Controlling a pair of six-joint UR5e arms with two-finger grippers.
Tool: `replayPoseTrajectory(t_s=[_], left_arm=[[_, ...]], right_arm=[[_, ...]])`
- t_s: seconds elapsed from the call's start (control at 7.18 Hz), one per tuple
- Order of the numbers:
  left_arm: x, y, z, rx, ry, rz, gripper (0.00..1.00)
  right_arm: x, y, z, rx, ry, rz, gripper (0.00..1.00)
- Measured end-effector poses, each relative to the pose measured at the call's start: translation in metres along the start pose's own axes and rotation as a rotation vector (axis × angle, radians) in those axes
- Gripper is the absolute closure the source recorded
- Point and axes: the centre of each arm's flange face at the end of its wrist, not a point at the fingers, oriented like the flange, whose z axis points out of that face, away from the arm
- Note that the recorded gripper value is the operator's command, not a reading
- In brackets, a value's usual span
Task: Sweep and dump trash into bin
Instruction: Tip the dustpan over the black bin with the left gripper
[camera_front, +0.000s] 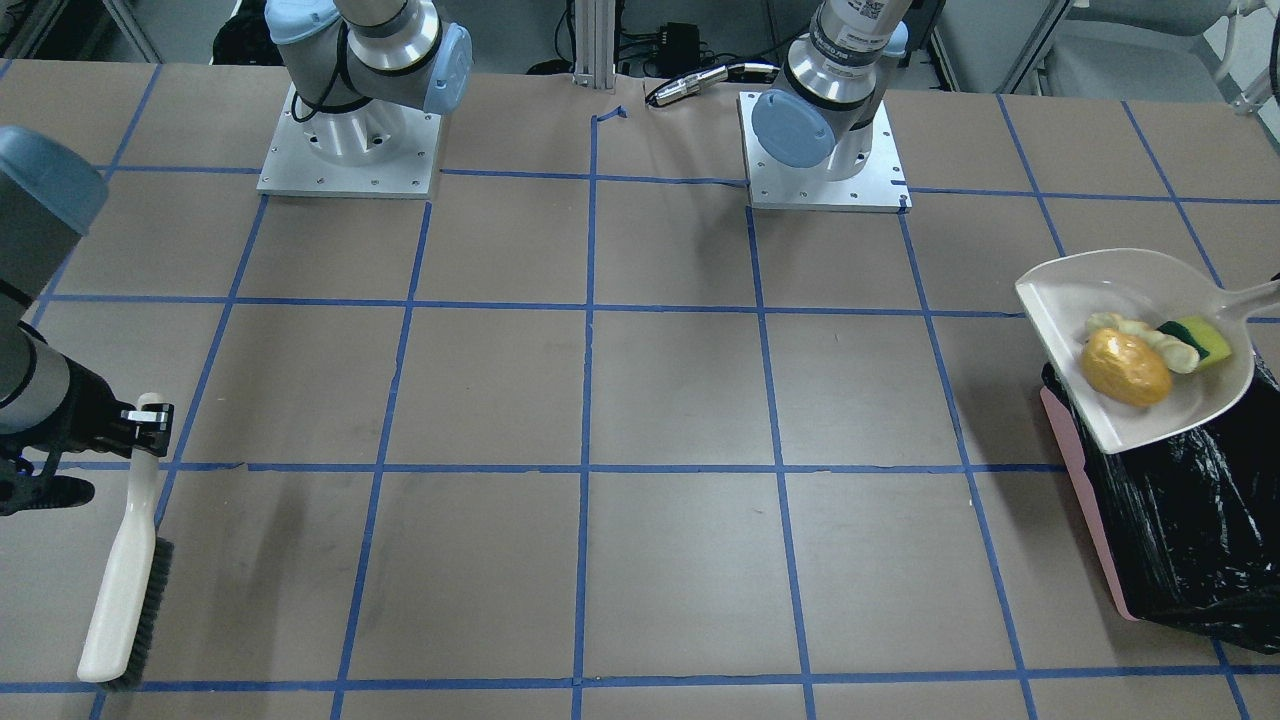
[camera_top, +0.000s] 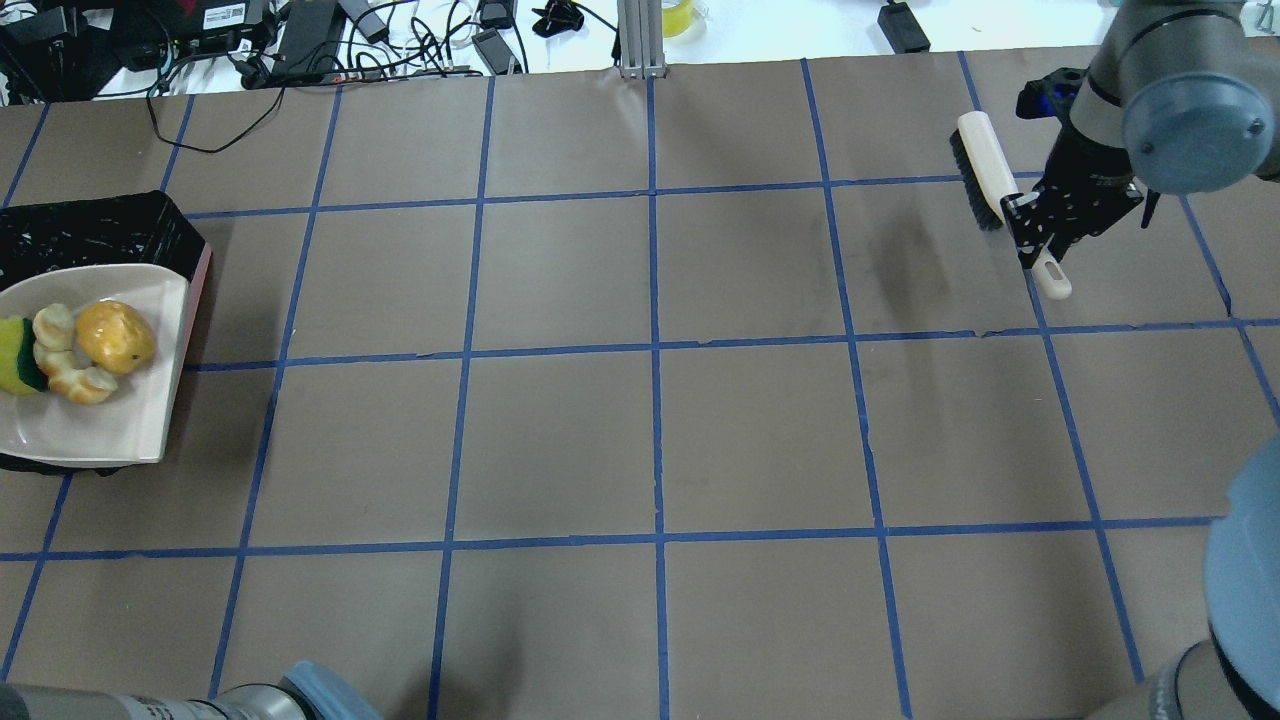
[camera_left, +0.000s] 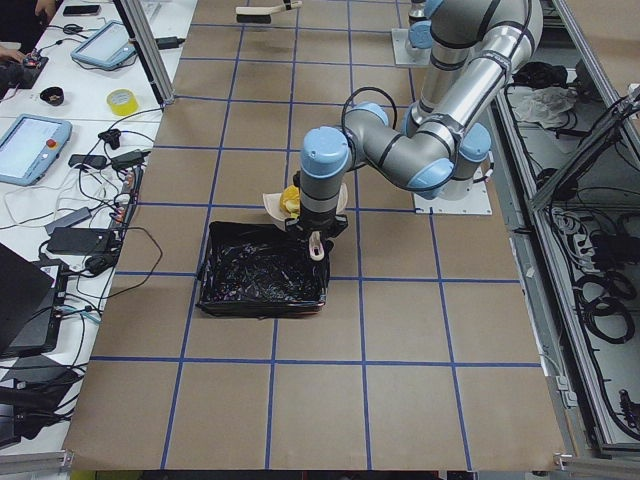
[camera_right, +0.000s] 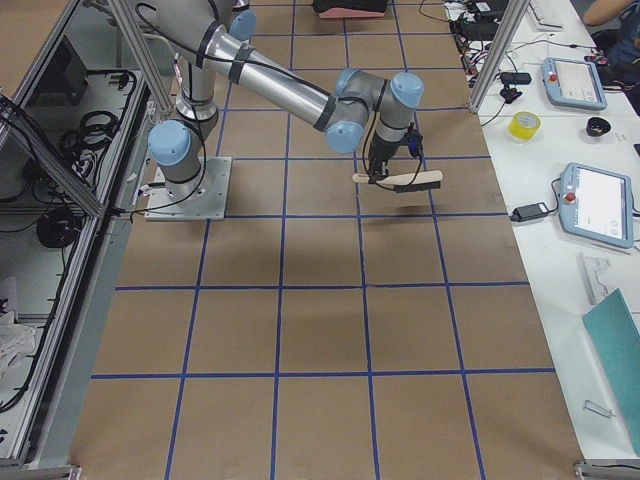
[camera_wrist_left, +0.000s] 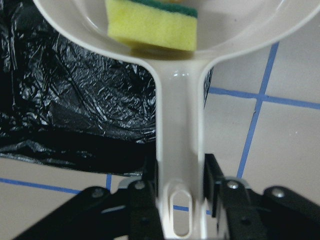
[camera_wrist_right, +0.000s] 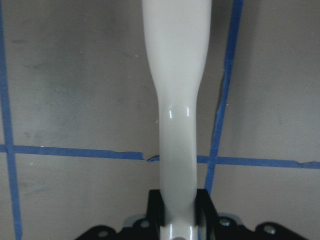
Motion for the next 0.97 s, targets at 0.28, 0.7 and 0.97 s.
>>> replayPoseTrajectory(t_s=[0.28, 0.7, 0.97], left_arm=[[0.002, 0.058, -0.023, -0.031, -0.069, -0.049, 1.0], [-0.035, 0.11, -0.038, -0.173, -0.103, -0.025, 1.0], [-0.068, 0.086, -0.045, -0.379, -0.041, 0.077, 1.0]], right_arm=[[0.026, 0.0, 0.029, -0.023, -0.009, 0.027, 1.0], [0.029, 0.012, 0.05, -0.044, -0.018, 0.07, 1.0], [0.027, 0.016, 0.049, -0.043, -0.017, 0.075, 0.9]])
